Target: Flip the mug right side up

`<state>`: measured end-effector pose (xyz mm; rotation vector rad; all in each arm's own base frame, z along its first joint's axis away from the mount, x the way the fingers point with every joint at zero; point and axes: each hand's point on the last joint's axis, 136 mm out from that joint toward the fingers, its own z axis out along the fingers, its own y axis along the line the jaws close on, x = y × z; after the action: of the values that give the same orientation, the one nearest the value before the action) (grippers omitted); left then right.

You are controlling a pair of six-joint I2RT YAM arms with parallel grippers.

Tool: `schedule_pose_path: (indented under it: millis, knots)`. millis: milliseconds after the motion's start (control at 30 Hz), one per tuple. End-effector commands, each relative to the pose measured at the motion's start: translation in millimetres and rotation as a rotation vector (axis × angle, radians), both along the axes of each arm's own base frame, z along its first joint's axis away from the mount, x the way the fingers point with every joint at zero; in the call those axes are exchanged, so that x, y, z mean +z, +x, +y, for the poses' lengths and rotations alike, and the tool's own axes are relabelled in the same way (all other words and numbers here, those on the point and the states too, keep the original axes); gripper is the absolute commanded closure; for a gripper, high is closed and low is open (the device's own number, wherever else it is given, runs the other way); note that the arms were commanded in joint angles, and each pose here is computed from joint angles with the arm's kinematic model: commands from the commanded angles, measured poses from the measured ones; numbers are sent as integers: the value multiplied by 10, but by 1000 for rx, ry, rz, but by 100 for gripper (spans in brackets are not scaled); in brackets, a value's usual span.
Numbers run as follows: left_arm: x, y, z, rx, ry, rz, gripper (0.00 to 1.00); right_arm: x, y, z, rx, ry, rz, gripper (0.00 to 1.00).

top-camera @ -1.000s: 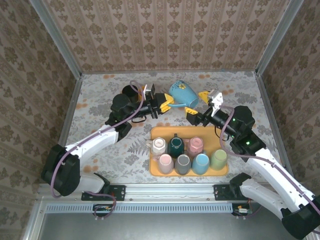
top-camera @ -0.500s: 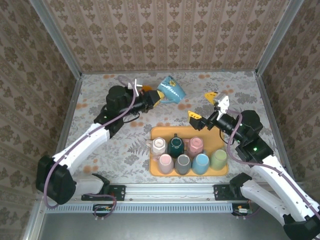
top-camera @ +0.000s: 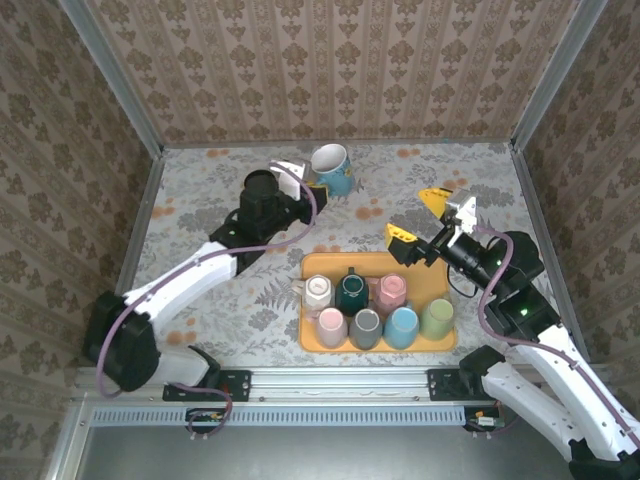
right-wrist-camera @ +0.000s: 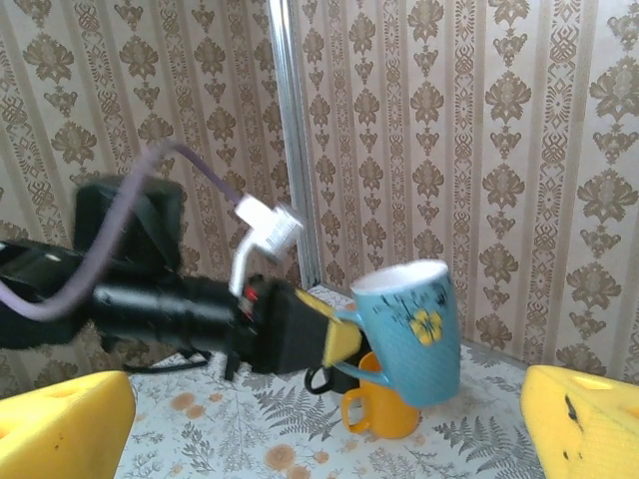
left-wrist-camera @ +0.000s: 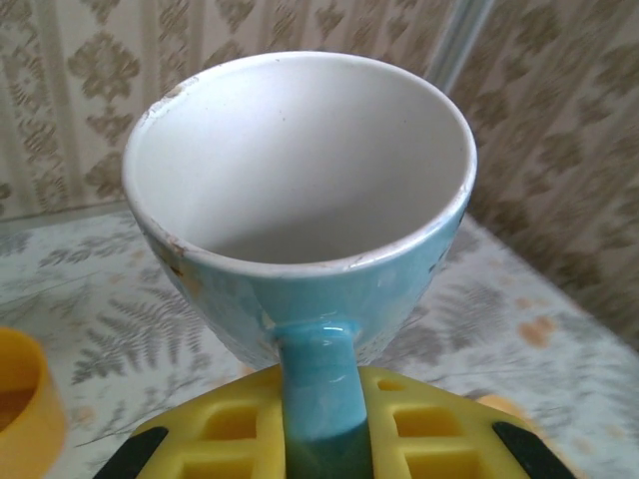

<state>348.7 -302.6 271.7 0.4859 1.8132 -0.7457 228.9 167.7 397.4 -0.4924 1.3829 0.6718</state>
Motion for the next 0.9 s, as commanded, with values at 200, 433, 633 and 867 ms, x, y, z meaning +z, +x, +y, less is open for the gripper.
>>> schedule_pose_path:
  millis: [200, 433, 633, 867]
  knots:
    - [-171, 639, -118, 133, 40, -198, 100, 184, -149, -56, 7, 21, -30, 0]
    - [-630, 833, -237, 209, 138, -197, 100, 137, -154, -103, -19, 13, -43, 0]
    - [-925, 1002, -149, 336, 190, -151, 100, 127, -147, -118, -30, 11, -44, 0]
    - [-1199, 1111, -17, 454, 224, -97, 100, 84, -114, -153, -58, -2, -29, 0]
